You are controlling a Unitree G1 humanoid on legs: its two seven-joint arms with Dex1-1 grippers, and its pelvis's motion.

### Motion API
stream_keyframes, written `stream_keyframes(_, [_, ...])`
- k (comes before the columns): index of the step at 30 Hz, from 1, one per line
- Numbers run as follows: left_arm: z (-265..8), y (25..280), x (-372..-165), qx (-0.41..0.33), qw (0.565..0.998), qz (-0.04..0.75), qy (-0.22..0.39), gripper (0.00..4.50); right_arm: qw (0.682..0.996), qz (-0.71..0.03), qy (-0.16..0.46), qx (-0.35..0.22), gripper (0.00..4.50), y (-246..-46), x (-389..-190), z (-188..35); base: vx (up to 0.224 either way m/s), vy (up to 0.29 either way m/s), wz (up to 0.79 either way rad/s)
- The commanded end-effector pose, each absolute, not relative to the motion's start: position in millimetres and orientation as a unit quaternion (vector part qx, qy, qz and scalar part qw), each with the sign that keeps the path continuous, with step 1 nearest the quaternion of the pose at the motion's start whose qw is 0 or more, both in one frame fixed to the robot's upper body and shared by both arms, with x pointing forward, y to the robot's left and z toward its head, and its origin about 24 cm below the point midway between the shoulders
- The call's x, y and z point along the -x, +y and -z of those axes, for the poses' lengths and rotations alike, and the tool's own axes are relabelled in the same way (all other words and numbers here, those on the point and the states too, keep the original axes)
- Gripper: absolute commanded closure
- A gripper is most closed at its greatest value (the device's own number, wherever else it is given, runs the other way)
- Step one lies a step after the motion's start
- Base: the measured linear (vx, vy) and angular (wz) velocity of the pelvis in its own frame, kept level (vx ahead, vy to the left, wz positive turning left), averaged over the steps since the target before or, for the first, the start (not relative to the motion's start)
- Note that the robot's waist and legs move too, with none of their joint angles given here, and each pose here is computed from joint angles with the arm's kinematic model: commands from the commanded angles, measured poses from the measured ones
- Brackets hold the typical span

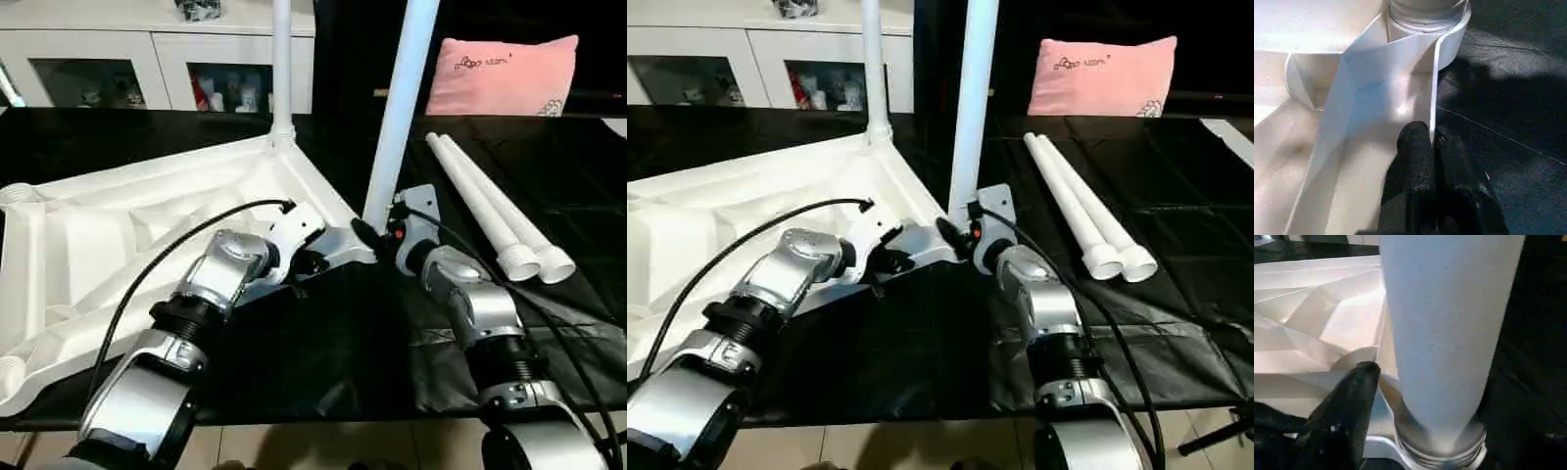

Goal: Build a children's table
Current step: Rotate leg to tighten

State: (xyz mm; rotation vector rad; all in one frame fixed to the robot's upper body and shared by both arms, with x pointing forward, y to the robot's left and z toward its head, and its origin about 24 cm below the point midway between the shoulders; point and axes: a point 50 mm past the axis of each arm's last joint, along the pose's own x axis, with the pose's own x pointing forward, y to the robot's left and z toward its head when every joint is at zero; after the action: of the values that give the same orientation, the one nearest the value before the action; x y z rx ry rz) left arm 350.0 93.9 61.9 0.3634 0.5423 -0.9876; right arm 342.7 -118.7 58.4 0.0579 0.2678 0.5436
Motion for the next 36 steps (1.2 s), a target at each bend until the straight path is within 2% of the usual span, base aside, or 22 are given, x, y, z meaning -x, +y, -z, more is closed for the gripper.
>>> stream_keyframes(1, [-81.1,90.6,-356.0,-0.181,0.837,0.473,0.207,4.50,0.924,-0.347,0.156,-0.032,0.88,-99.4,-329.1,-46.7,0.000,0.000,0.00])
stream_keyframes(2, [-81.1,90.6,-356.0,-0.181,0.837,0.473,0.207,4.50,0.924,-0.347,0.156,-0.032,0.83,-99.4,-329.1,-46.7,0.000,0.000,0.00])
stream_keyframes(5, [-80.7,105.1,-353.9,-0.199,0.817,0.501,0.205,4.50,0.909,-0.388,0.154,0.002,0.58,-123.1,-317.5,-46.2,0.000,0.000,0.00])
stream_keyframes(12, [-81.7,117.8,-352.0,-0.222,0.789,0.535,0.205,4.50,0.889,-0.434,0.144,0.016,0.14,-150.5,-308.0,-55.7,0.000,0.000,0.00])
stream_keyframes(14, [-81.7,123.9,-347.7,-0.235,0.759,0.572,0.205,4.50,0.876,-0.461,0.139,0.028,0.07,-164.7,-305.7,-65.3,0.000,0.000,0.00])
stream_keyframes(15, [-81.7,123.9,-347.7,-0.235,0.759,0.572,0.205,4.50,0.876,-0.461,0.139,0.028,0.07,-164.7,-305.7,-65.3,0.000,0.000,0.00])
stream_keyframes(17, [-82.7,129.0,-340.7,-0.242,0.721,0.616,0.204,4.50,0.860,-0.491,0.135,0.040,0.07,-172.8,-304.1,-73.1,0.000,0.000,0.00])
stream_keyframes(19, [-84.3,131.8,-336.3,-0.251,0.693,0.645,0.202,4.50,0.840,-0.522,0.133,0.065,0.07,-175.8,-302.2,-78.2,0.000,0.000,0.00])
stream_keyframes(24, [-84.9,133.1,-332.7,-0.266,0.666,0.667,0.203,4.50,0.813,-0.560,0.135,0.080,0.07,-175.4,-300.0,-81.7,0.000,0.000,0.00])
stream_keyframes(27, [-83.7,134.0,-326.0,-0.288,0.621,0.700,0.204,4.50,0.775,-0.611,0.141,0.079,0.07,-171.3,-294.9,-81.0,0.000,0.000,0.00])
stream_keyframes(29, [-83.7,132.1,-323.9,-0.290,0.608,0.711,0.202,4.50,0.764,-0.625,0.143,0.074,0.07,-168.3,-294.5,-80.2,0.000,0.000,0.00])
stream_keyframes(30, [-83.7,131.2,-323.0,-0.291,0.603,0.716,0.200,4.50,0.761,-0.629,0.143,0.072,0.34,-167.2,-294.9,-80.0,0.000,0.000,0.00])
stream_keyframes(32, [-82.7,128.6,-320.9,-0.292,0.591,0.726,0.197,4.50,0.762,-0.628,0.141,0.073,0.34,-164.3,-298.7,-78.4,0.000,0.000,0.00])
stream_keyframes(36, [-81.7,125.5,-319.3,-0.293,0.585,0.731,0.194,4.50,0.754,-0.638,0.143,0.063,0.70,-161.9,-299.1,-78.4,0.000,0.000,0.00])
